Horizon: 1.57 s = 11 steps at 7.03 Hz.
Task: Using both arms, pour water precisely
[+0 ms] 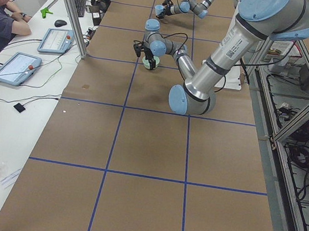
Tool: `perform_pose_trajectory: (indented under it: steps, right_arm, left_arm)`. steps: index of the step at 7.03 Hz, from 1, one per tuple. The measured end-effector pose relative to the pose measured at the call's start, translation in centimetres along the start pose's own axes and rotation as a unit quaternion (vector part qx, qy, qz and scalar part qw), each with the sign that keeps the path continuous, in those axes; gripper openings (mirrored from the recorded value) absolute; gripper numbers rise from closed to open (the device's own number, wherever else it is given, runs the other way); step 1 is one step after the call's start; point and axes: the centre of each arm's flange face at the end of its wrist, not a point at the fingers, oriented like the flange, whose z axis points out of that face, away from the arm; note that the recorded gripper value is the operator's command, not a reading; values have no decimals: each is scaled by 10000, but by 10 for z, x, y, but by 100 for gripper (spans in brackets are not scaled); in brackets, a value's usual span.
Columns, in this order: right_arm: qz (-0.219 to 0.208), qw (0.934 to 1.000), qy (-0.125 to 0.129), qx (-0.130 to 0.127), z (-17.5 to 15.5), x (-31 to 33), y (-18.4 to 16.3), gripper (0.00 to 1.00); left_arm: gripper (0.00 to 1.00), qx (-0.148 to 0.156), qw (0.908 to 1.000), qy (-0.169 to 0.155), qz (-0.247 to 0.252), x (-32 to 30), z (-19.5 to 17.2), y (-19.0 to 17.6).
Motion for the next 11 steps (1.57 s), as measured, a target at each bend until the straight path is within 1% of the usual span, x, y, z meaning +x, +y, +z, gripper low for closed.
perform_pose_trajectory:
  steps: [1,2,3,4,5,6,7,8,9,10,11]
  right_arm:
    - [25,10000,-3,3,1,-2,-4,0]
    - [48,10000,-21,-10,1,-3,-8,0]
    - [81,9999,-138,-46,0,-3,-17,0]
    - [86,9992,-367,-98,-1,-2,-31,0]
    - [-43,9978,-640,-143,-2,1,-49,0]
    - [-274,9946,-989,-167,-11,-5,-71,0]
    - [-496,9884,-1420,-195,-28,-22,-94,0]
    - [-680,9795,-1885,-208,-49,-47,-115,0]
    - [-943,9669,-2364,-205,-71,-76,-132,0]
    - [-1455,9450,-2926,-157,-93,-110,-148,0]
    - [-1982,9164,-3477,23,-114,-142,-162,0]
  left_arm:
    - [100,0,10000,0,0,0,0,0]
    - [100,0,10000,0,0,0,0,0]
    - [100,0,10000,1,1,0,0,0]
    - [100,-1,10000,8,7,0,-1,0]
    - [100,10,10000,27,51,-1,-3,-1]
    - [100,53,9997,67,223,-8,-9,-5]
    - [100,138,9987,96,479,-24,-17,-12]
    - [100,274,9968,89,746,-46,-27,-29]
    - [100,423,9936,49,1045,-68,-38,-50]
    - [100,575,9890,-16,1363,-92,-49,-75]
    - [100,727,9819,-120,1747,-120,-62,-101]
